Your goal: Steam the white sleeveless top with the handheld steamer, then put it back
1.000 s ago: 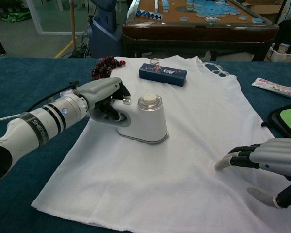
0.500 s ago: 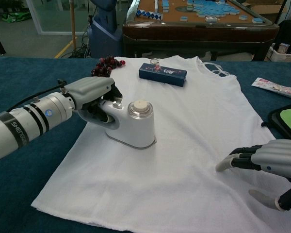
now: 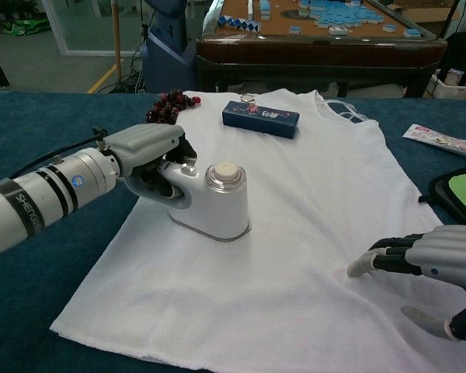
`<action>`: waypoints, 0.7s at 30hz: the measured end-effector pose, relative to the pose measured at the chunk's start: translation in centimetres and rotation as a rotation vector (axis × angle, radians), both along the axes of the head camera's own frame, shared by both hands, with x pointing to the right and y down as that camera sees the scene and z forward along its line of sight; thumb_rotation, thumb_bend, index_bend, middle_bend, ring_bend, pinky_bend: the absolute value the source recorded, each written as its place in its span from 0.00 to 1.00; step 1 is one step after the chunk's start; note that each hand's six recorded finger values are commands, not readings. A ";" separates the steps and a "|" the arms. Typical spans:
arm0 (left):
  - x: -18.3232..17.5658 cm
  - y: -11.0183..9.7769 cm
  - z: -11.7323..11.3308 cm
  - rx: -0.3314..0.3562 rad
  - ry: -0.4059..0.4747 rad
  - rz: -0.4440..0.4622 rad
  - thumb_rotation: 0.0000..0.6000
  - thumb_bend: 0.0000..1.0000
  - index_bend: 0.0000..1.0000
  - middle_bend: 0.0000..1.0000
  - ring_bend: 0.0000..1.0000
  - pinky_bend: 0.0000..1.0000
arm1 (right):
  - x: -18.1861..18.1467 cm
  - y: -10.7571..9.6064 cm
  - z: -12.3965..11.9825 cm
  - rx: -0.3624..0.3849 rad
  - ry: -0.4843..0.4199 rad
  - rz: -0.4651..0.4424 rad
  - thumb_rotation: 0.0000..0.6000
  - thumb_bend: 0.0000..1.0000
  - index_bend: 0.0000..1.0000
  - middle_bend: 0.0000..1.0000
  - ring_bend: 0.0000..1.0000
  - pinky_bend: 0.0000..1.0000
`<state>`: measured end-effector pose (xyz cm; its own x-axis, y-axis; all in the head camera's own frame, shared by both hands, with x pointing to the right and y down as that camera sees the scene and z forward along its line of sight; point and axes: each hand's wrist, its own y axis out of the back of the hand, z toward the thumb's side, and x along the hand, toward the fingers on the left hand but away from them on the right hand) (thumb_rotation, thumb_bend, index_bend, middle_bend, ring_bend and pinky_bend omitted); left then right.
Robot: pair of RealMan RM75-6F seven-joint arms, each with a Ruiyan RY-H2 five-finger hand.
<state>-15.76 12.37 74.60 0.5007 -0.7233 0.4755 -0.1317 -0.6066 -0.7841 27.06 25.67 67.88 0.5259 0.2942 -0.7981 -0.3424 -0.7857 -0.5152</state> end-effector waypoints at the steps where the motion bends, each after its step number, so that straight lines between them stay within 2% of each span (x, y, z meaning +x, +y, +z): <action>1: 0.3 0.1 0.1 -0.004 0.002 0.002 1.00 0.20 0.81 0.76 0.62 0.64 | 0.0 0.0 0.0 0.000 0.001 0.000 0.61 0.57 0.10 0.14 0.07 0.14; 12: 3.7 0.1 0.8 -0.011 0.013 0.023 1.00 0.20 0.81 0.76 0.62 0.64 | 0.3 0.2 -0.4 0.004 -0.001 0.010 0.60 0.57 0.10 0.14 0.07 0.14; 21: 4.8 -0.6 1.4 0.000 0.005 0.021 1.00 0.20 0.81 0.76 0.62 0.64 | 0.4 0.2 -0.6 0.004 -0.001 0.011 0.60 0.57 0.10 0.14 0.07 0.14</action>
